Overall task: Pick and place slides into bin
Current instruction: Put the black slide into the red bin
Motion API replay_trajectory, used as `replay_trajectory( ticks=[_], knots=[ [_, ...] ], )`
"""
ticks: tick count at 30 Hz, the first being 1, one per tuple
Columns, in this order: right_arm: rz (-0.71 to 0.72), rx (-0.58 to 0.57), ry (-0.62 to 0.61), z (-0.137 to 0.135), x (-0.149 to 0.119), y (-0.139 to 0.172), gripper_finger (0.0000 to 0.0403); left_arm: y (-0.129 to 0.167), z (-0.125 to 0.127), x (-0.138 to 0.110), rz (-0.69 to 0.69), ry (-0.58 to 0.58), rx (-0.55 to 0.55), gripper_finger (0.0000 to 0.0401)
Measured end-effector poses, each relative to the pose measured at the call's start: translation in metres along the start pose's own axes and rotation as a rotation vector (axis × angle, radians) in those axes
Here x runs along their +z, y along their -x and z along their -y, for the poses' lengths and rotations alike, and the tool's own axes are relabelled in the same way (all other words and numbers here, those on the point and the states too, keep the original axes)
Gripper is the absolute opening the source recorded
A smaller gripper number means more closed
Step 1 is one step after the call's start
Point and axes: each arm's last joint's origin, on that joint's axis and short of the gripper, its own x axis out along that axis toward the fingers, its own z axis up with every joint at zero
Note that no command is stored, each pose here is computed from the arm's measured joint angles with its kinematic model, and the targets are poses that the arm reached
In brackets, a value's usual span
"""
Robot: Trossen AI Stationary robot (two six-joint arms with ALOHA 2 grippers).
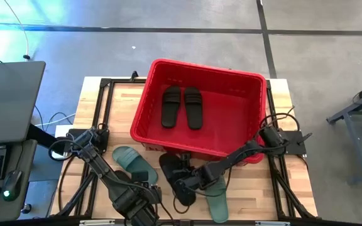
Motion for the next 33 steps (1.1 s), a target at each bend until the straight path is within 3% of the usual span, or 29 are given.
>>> replay_trajectory(
  ticks=[5, 10, 14, 18, 23, 26, 33],
  knots=[
    [0.000, -0.008, -0.102, 0.006, 0.000, -0.005, 0.0118, 0.000, 0.000, 0.000, 0.001, -0.001, 0.001, 0.0156],
    [0.011, 0.061, -0.150, 0.003, 0.005, -0.002, 0.0020, 0.000, 0.000, 0.000, 0.003, -0.004, 0.004, 0.0156],
    [0.044, 0.127, -0.244, -0.005, 0.024, 0.020, 0.0019, 0.000, 0.000, 0.000, 0.003, -0.004, 0.006, 0.0156],
    [0.061, 0.162, -0.182, -0.012, 0.052, 0.066, 0.0005, 0.000, 0.000, 0.000, -0.008, -0.004, -0.004, 0.0156],
    [0.021, -0.082, -0.159, 0.014, 0.072, 0.138, 0.0004, 0.000, 0.001, -0.002, -0.060, 0.008, -0.048, 0.0156],
    [-0.036, -0.151, -0.212, 0.042, 0.073, 0.175, 0.0003, 0.000, 0.001, -0.002, -0.075, 0.010, -0.060, 0.0156],
    [0.027, -0.302, -0.329, 0.100, 0.051, 0.226, 0.0002, 0.000, 0.001, -0.001, -0.045, -0.005, -0.035, 0.0156]
  ],
)
